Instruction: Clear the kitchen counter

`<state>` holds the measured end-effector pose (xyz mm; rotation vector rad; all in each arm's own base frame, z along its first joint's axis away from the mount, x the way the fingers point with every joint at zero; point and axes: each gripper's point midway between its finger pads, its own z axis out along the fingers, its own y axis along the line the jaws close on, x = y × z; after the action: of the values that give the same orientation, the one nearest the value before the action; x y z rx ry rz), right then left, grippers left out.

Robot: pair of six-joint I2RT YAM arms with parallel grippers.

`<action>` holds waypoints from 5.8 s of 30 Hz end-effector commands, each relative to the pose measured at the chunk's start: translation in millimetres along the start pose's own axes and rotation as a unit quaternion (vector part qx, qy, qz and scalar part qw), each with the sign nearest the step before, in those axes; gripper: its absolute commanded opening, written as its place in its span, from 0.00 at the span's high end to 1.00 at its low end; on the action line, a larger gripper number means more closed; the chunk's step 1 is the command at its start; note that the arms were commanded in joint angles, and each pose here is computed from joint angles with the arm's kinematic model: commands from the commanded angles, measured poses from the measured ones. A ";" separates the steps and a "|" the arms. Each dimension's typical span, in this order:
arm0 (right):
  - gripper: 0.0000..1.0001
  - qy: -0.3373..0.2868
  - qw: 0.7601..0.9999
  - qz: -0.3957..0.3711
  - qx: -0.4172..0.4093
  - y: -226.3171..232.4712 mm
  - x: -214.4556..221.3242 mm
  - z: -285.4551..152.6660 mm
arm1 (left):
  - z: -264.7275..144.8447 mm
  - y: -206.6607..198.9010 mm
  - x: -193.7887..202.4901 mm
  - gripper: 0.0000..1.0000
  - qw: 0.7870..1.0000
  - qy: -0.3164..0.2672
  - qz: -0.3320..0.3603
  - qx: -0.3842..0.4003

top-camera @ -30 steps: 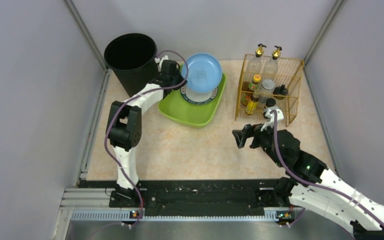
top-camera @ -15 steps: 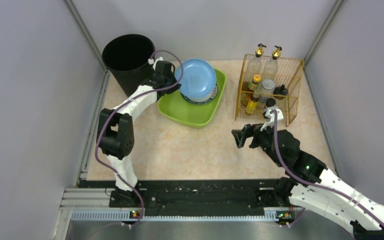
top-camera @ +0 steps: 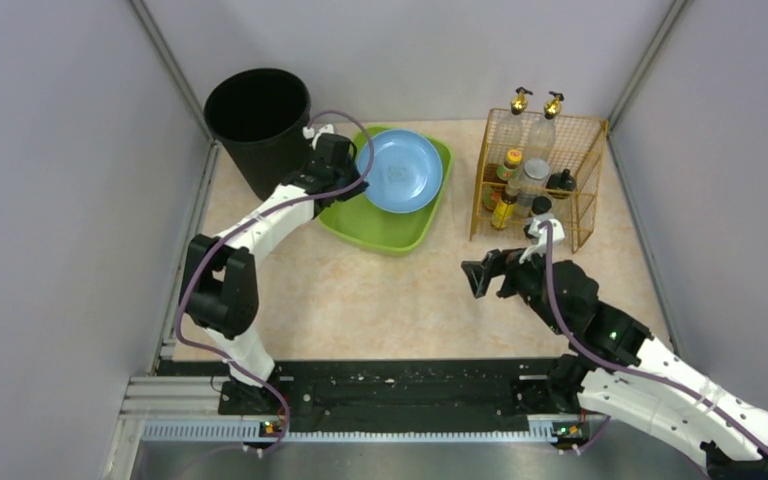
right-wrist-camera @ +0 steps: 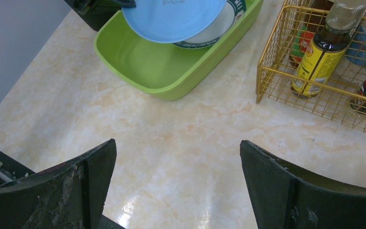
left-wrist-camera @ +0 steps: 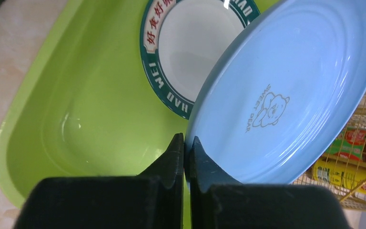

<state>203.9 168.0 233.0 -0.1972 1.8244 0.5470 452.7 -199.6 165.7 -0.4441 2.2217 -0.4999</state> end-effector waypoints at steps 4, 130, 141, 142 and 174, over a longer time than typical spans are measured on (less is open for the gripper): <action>0.01 -0.018 1.000 0.015 -0.016 5.7 -6.0 -3.7 | 8.3 -21.9 1.9 1.00 0.999 -0.005 -0.020 0.037; 0.41 0.140 0.916 0.077 0.368 -165.8 99.6 11.5 | -224.8 63.6 69.6 0.01 0.979 -0.048 0.134 0.146; 0.74 0.153 0.917 0.075 0.359 -163.4 104.4 20.6 | -245.0 75.8 62.1 0.01 0.976 -0.079 0.154 0.129; 0.79 0.155 0.918 0.075 0.358 -162.9 105.0 21.6 | -246.2 76.7 62.1 0.01 0.976 -0.080 0.157 0.128; 1.00 0.081 0.996 -0.015 0.044 33.0 -24.1 123.6 | -256.1 102.3 52.1 0.01 0.968 -0.141 0.187 0.089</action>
<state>284.3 207.2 173.4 -0.1379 2.1911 0.2819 203.5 -85.5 230.2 0.0043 1.9443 -0.4184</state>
